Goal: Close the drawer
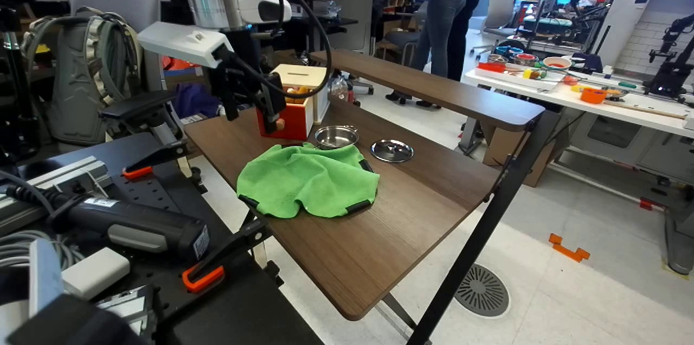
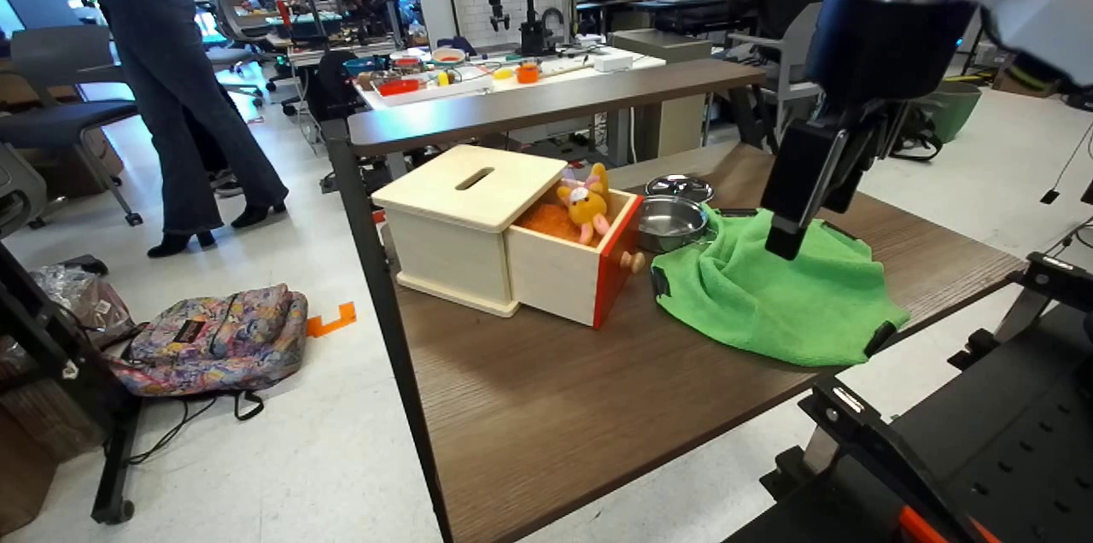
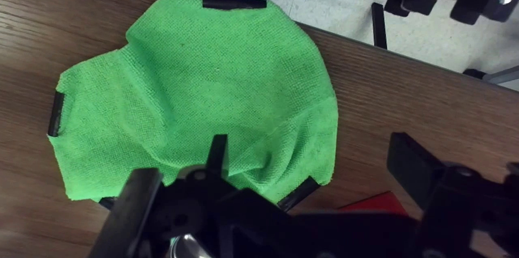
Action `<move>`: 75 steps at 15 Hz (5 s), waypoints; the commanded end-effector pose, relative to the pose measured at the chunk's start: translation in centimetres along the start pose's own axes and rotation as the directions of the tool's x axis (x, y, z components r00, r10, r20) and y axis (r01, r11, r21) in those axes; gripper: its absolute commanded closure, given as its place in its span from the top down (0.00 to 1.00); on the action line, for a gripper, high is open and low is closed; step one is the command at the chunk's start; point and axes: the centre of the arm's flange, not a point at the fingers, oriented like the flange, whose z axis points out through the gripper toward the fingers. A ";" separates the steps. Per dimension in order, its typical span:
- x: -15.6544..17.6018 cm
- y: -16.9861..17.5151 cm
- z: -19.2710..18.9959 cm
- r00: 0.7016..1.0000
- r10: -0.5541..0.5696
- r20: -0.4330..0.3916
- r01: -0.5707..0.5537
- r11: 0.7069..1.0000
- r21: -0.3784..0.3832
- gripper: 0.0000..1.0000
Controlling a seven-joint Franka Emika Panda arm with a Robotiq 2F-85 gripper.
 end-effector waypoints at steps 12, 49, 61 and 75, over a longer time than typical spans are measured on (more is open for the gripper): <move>3.4 -0.1 2.2 0.982 -0.140 -0.124 0.143 0.990 0.014 1.00; 8.9 -3.0 8.5 0.930 -0.309 -0.198 0.330 0.940 0.083 0.58; 9.1 -2.7 8.2 0.931 -0.310 -0.191 0.328 0.942 0.073 0.06; 11.9 -4.7 6.2 0.917 -0.327 -0.228 0.346 0.937 0.046 0.06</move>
